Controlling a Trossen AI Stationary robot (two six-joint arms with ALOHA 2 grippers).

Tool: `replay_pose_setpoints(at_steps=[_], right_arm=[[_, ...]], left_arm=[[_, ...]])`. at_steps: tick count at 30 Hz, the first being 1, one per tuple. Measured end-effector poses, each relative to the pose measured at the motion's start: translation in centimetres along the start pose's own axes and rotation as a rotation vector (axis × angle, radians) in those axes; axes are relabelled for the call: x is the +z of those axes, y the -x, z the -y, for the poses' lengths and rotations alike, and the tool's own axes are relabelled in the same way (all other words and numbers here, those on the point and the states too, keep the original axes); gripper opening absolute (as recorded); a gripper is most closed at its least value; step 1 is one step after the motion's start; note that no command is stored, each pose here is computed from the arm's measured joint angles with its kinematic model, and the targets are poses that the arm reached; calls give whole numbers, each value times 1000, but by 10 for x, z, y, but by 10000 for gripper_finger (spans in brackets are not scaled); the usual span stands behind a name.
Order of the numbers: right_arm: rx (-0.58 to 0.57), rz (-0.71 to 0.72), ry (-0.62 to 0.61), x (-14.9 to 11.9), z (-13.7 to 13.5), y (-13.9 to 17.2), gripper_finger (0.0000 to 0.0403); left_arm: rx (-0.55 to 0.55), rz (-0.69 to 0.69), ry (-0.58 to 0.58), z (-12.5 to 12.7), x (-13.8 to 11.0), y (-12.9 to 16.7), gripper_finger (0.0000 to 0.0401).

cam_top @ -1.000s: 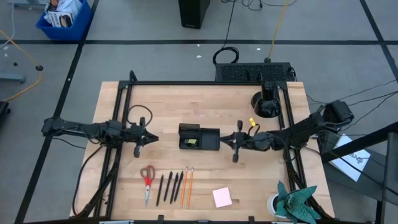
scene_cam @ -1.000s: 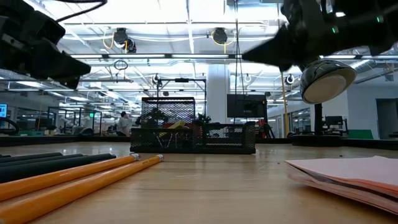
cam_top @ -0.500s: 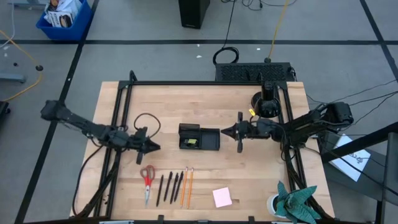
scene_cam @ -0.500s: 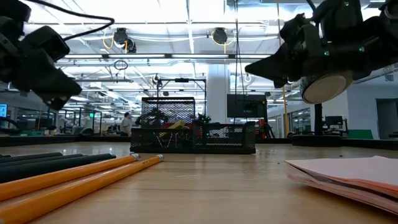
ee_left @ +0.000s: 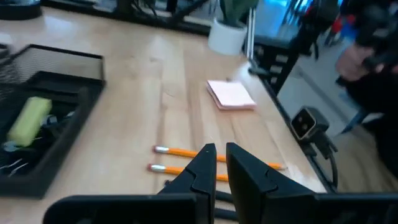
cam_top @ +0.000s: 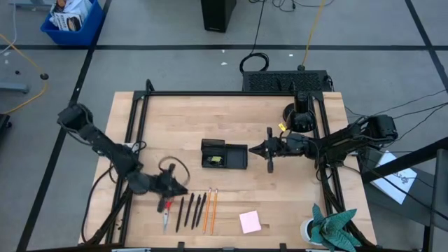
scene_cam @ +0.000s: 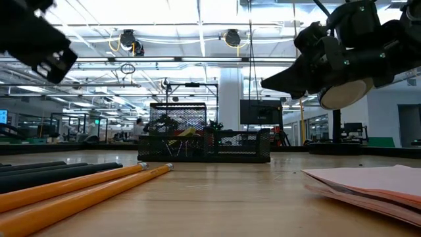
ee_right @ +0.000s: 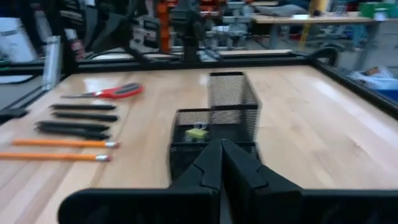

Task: Pick and place office supplies into organizer
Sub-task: Put the right orange pencil into the black desk organizer

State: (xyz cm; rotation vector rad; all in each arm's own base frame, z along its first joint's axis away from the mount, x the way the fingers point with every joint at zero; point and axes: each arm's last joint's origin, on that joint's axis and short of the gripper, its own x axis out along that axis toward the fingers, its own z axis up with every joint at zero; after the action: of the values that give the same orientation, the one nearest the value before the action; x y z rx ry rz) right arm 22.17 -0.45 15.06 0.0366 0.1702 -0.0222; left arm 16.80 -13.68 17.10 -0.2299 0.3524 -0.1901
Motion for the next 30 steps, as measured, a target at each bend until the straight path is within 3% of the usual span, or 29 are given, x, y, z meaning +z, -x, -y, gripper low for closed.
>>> replay_pose_setpoints(at_steps=[7,11,17,23,30], right_arm=[[-3,3,24,0,1,0,0],[-27,3,18,0,7,0,0],[-60,-7,16,0,14,0,0],[-76,-21,23,-2,18,1,0],[-100,-27,25,-2,23,1,0]], left_arm=[[72,-174,-112,40,16,-32,42],[126,-126,-134,52,23,-36,42],[167,-52,99,56,30,-44,42],[190,-120,192,76,28,-61,42],[361,-233,406,98,48,-95,42]])
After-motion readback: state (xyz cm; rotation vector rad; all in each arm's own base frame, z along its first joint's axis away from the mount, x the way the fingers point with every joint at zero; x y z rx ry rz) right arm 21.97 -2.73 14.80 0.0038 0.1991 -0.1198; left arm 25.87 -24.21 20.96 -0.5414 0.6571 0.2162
